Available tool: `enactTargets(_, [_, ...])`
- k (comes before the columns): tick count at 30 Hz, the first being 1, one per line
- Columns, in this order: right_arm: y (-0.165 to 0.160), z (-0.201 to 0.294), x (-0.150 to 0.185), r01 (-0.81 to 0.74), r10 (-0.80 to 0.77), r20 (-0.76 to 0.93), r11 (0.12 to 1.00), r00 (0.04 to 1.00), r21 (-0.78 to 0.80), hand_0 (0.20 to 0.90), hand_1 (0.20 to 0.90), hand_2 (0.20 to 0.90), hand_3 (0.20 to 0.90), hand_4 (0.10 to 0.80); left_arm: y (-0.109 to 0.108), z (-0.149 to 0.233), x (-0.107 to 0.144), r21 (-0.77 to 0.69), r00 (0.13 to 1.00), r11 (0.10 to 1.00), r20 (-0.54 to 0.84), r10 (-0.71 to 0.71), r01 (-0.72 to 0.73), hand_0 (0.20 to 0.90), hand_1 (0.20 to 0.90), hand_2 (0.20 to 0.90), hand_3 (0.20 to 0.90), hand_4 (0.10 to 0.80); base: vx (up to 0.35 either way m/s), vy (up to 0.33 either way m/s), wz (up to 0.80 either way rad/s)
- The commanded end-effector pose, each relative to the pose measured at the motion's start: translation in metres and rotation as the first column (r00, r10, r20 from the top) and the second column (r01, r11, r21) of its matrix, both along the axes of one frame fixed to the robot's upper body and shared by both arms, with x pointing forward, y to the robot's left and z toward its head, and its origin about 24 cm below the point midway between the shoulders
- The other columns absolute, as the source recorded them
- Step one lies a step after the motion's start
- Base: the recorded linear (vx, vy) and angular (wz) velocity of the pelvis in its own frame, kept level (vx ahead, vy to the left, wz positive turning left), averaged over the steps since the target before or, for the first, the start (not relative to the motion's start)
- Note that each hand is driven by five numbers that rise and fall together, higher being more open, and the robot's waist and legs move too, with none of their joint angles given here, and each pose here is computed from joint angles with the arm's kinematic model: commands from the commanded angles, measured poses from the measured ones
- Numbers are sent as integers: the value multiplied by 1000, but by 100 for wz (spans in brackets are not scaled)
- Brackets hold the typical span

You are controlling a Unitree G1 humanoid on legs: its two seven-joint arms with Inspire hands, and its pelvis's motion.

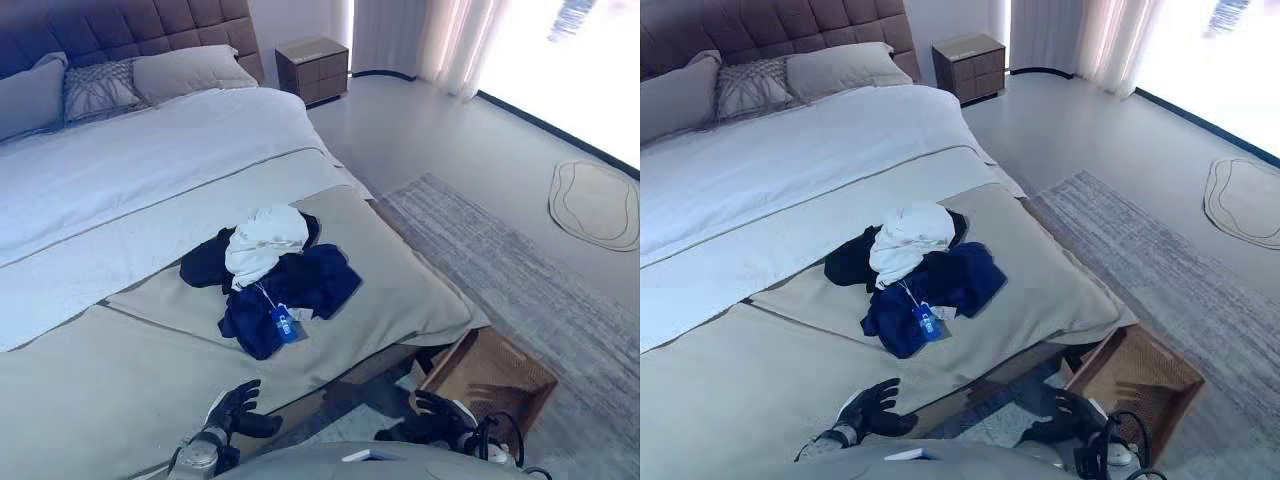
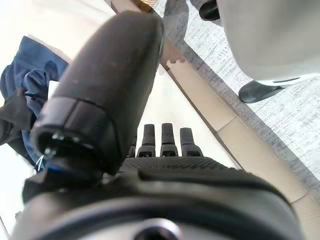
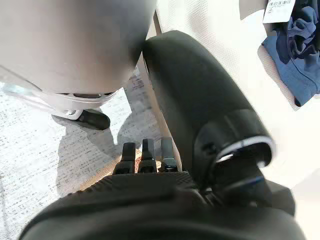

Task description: Pick up the clothes from the bed and place them into the basket

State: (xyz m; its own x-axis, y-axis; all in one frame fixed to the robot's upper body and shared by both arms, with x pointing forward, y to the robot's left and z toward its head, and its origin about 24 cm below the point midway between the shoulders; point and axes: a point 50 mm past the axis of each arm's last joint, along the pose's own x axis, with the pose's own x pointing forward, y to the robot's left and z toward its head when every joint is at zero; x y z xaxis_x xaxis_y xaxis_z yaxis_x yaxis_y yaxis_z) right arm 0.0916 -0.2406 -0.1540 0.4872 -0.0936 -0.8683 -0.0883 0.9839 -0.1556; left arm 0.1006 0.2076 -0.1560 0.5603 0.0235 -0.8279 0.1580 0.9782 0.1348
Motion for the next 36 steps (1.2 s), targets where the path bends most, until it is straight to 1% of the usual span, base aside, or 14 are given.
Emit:
enactTargets(1, [10,3,23,-38,37,61,999,997,8,900,900,900,900,800,7,13,31,20,991,1000,130,-16,13,900,900,900,900,800,0,0,0])
enactTargets(6, [7,4,26,-36,38,67,999,997,-37,900,900,900,900,800,5,13,33,6,992,1000,126,-30,30,900,900,900,900,800,0,0,0])
enactTargets(9, [11,6,30,-4,2,98,1000,995,24,900,900,900,900,800,3,13,33,-5,991,1000,133,-24,25,900,900,900,900,800,0,0,0])
enactTargets(11, [12,6,30,2,-4,102,1000,995,22,900,900,900,900,800,3,13,33,-14,990,1000,137,-17,20,900,900,900,900,800,0,0,0])
enactTargets(15, [11,3,25,-5,4,74,1000,997,14,900,900,900,900,800,3,13,31,-12,991,1000,136,-9,10,900,900,900,900,800,0,0,0])
enactTargets(18, [14,1,21,7,-9,38,998,999,62,900,900,900,900,800,3,12,29,-2,991,1000,132,-16,16,900,900,900,900,800,0,0,0])
enactTargets(22, [14,0,20,-1,0,25,999,1000,40,900,900,900,900,800,2,12,30,7,992,1000,126,-15,15,900,900,900,900,800,0,0,0])
enactTargets(25, [13,2,25,17,-18,58,1000,998,19,900,900,900,900,800,2,11,30,49,993,999,120,-18,12,900,900,900,900,800,-3,-1,1])
enactTargets(32, [11,9,38,52,-50,157,999,986,-11,900,900,900,900,800,4,13,34,47,989,998,142,32,-39,900,900,900,900,800,-7,1,5])
enactTargets(34, [13,13,47,59,-61,197,998,979,17,900,900,900,900,800,6,18,40,52,979,997,198,44,-56,900,900,900,900,800,0,0,0])
enactTargets(36, [13,22,63,25,-30,268,999,963,20,900,900,900,900,800,10,27,52,56,962,997,268,42,-59,900,900,900,900,800,0,0,0])
